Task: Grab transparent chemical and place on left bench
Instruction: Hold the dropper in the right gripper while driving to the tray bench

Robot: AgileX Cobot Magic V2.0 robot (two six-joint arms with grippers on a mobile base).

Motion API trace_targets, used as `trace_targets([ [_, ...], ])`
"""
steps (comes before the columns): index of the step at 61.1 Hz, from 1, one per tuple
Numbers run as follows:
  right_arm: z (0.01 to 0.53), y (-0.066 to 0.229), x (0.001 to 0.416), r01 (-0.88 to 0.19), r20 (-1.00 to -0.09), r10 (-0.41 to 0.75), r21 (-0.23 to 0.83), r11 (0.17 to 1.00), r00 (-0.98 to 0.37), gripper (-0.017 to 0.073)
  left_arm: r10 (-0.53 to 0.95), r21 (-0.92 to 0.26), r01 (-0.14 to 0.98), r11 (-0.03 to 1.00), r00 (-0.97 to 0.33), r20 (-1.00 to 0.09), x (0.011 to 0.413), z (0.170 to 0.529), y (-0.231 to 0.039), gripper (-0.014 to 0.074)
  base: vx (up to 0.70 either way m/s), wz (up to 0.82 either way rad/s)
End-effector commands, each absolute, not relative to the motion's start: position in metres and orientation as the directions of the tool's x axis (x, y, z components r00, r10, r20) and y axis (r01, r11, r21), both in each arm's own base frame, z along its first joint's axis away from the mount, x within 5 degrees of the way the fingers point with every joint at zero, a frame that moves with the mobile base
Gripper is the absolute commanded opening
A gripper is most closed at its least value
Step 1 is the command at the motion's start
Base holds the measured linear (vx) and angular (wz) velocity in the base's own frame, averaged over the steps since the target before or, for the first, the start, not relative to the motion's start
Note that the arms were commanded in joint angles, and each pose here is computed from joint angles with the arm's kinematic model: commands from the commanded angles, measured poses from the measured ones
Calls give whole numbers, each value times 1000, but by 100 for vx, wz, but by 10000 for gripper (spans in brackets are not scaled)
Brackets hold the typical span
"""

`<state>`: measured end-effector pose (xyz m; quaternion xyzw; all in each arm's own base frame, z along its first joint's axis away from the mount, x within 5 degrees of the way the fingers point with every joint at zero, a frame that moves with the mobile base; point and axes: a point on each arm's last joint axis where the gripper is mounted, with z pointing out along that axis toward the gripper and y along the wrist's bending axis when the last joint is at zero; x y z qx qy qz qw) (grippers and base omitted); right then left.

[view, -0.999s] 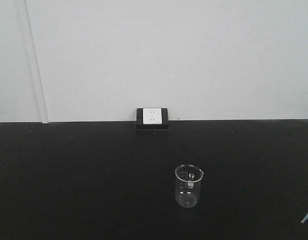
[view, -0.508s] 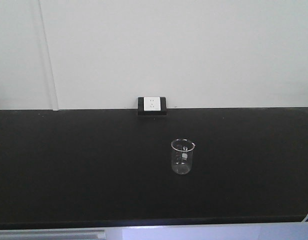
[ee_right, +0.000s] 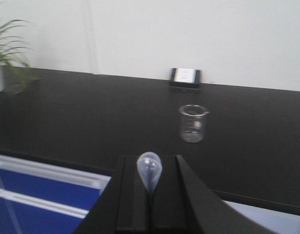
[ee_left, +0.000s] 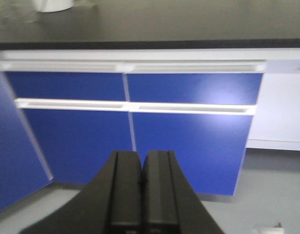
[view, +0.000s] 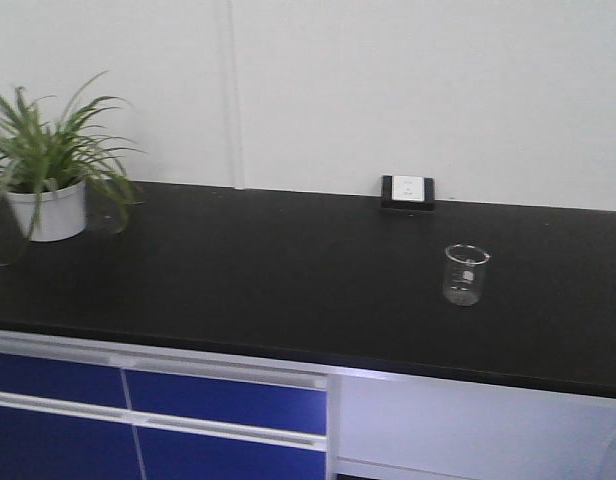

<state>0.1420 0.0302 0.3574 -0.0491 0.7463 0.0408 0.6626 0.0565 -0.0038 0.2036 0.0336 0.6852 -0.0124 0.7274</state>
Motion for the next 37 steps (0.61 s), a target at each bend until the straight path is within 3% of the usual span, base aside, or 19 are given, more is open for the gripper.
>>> trace_targets([
  [1, 370, 33, 141, -163, -998, -30, -21, 986, -54, -3, 14, 23, 63, 998, 141, -990, 55, 206, -4, -3, -31, 59],
  [37, 370, 33, 141, -163, -998, -30, -21, 986, -54, -3, 14, 23, 63, 998, 141, -990, 55, 206, -4, -3, -27, 55],
])
